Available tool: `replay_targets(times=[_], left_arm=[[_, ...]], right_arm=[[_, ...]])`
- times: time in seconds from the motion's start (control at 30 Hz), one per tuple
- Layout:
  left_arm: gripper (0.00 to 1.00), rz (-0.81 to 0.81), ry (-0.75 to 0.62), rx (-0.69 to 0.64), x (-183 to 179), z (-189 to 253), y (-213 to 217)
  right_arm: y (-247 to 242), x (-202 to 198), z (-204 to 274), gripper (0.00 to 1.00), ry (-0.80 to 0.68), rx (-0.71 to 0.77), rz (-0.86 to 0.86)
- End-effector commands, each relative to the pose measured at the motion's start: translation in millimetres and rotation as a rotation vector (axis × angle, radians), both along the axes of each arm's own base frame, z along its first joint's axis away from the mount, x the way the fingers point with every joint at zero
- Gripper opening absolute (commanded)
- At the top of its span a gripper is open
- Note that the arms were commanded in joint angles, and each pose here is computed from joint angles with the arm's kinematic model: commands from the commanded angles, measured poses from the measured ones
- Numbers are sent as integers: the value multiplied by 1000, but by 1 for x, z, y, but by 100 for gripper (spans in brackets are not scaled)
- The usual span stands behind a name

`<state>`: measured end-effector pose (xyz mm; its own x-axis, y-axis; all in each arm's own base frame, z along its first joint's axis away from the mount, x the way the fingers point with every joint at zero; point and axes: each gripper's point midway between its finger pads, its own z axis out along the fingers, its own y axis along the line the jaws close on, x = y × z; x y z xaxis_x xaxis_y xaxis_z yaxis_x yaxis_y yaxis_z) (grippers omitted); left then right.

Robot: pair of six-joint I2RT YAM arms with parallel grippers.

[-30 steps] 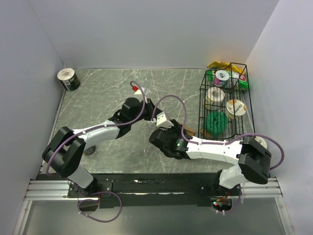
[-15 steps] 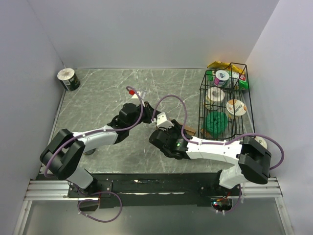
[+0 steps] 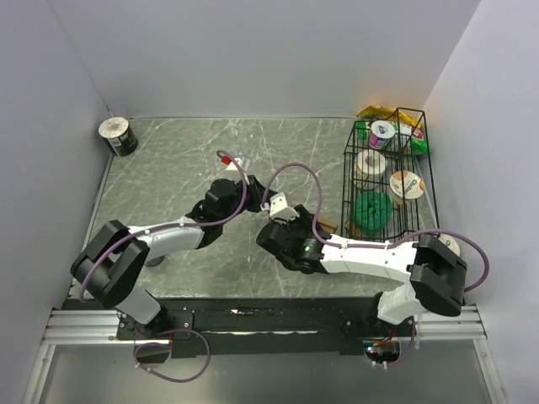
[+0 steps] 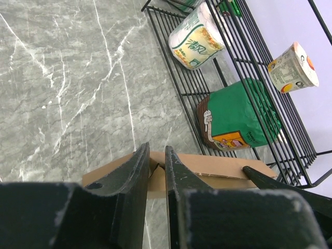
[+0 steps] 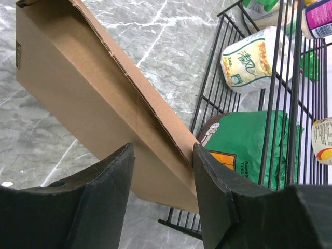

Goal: Fold the paper box

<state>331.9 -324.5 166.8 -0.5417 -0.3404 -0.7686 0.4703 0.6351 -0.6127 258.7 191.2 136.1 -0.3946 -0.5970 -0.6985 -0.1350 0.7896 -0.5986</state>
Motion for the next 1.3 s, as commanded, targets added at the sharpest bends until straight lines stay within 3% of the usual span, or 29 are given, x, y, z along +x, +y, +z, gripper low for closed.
replay_targets(times=[0.0, 0.3, 0.5, 0.73, 1.07, 1.27], left_arm=[[2, 32, 249, 240, -27, -104, 32], [1, 47, 265, 246, -29, -114, 37], [1, 42, 263, 244, -30, -115, 36], [1, 51, 257, 257, -29, -115, 40], [1, 61, 263, 285, -29, -123, 43], [1, 13, 199, 288, -27, -111, 36]], right_arm=[[-9, -13, -25, 56, 104, -5, 16], [-5, -16, -28, 57, 120, -13, 20], [-6, -23, -31, 64, 144, -13, -23], [-6, -35, -35, 79, 184, 8, -54], [-11, -47, -35, 83, 230, 59, -108], [-9, -51, -22, 88, 252, 89, -132]])
